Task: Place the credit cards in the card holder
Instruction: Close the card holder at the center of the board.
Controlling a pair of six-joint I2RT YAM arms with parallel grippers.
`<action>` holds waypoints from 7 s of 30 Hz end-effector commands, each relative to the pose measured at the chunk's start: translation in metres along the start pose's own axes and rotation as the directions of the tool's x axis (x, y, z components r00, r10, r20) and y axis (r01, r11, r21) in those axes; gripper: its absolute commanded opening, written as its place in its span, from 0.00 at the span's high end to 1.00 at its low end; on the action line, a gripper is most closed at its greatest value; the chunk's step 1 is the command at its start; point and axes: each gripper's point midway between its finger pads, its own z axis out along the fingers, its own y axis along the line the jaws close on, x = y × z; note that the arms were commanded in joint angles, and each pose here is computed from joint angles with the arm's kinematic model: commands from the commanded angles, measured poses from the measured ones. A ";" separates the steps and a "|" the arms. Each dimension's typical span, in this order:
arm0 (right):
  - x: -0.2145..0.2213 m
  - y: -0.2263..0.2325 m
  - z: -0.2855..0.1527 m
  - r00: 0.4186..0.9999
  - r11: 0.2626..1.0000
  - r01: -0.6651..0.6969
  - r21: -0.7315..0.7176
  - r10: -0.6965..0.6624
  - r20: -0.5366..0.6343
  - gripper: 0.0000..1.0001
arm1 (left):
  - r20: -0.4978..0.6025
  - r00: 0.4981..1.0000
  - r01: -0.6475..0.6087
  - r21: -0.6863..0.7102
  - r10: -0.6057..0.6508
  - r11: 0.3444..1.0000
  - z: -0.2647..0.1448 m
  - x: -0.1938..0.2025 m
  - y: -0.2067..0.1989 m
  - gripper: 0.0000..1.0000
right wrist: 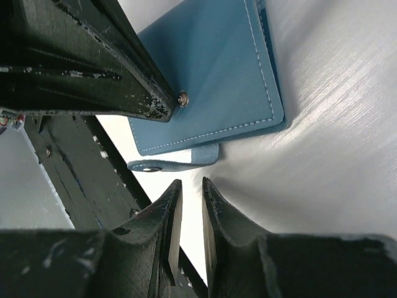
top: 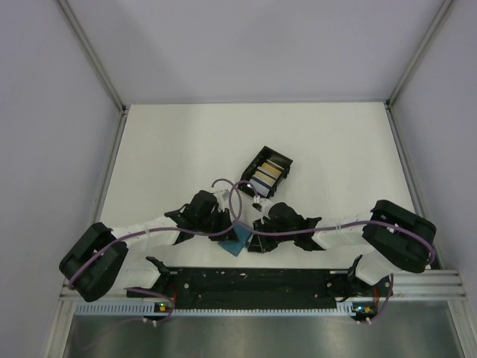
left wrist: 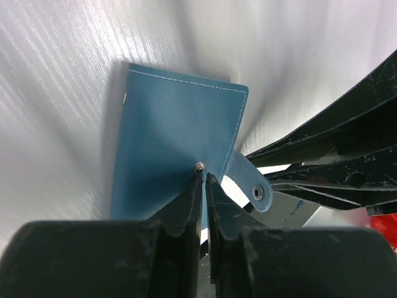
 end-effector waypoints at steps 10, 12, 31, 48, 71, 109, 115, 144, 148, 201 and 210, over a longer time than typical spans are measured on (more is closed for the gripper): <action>-0.028 0.014 0.014 0.997 0.999 -0.039 -0.015 0.040 0.068 0.81 | 0.180 0.980 -0.056 -0.133 0.080 0.990 -0.030 -0.038 0.001 0.71; -0.029 0.015 0.014 0.997 0.999 -0.039 -0.014 0.040 0.070 0.81 | 0.208 0.974 -0.056 -0.152 0.087 0.987 -0.035 -0.044 0.002 0.70; -0.028 0.025 0.005 0.996 0.997 -0.058 -0.056 0.061 0.064 0.80 | 0.200 0.977 -0.026 -0.236 0.075 0.971 -0.030 -0.027 0.035 0.58; -0.033 0.016 0.003 0.996 0.999 -0.049 0.005 0.049 0.080 0.76 | 0.130 0.990 0.083 -0.168 -0.061 0.982 -0.012 0.010 0.047 0.63; -0.055 -0.014 -0.009 0.995 0.987 -0.012 0.162 -0.005 0.101 0.80 | 0.300 0.913 0.326 -0.123 -0.278 0.937 0.000 0.018 0.025 0.82; -0.075 -0.018 -0.012 0.992 0.968 -0.075 0.240 0.047 0.120 0.80 | 0.351 0.907 0.307 -0.170 -0.233 0.936 0.000 0.013 0.019 0.75; -0.070 -0.020 -0.014 0.994 0.968 -0.065 0.243 0.042 0.099 0.80 | 0.350 0.908 0.304 -0.174 -0.230 0.936 0.000 0.013 0.020 0.75; -0.069 -0.009 -0.005 0.997 0.976 -0.046 0.212 0.032 0.068 0.79 | 0.371 0.911 0.273 -0.216 -0.180 0.937 -0.002 -0.003 0.010 0.72; -0.065 -0.008 -0.004 0.997 0.976 -0.057 0.210 0.045 0.062 0.79 | 0.355 0.919 0.266 -0.231 -0.174 0.936 0.002 -0.002 0.010 0.72; -0.008 -0.035 0.008 0.992 0.931 0.079 0.356 -0.037 -0.124 1.00 | 0.362 0.918 0.262 -0.242 -0.164 0.934 0.004 -0.005 0.010 0.73; 0.004 -0.042 0.003 0.992 0.910 0.092 0.405 -0.049 -0.116 1.00 | 0.369 0.913 0.274 -0.245 -0.172 0.930 0.003 -0.006 0.011 0.73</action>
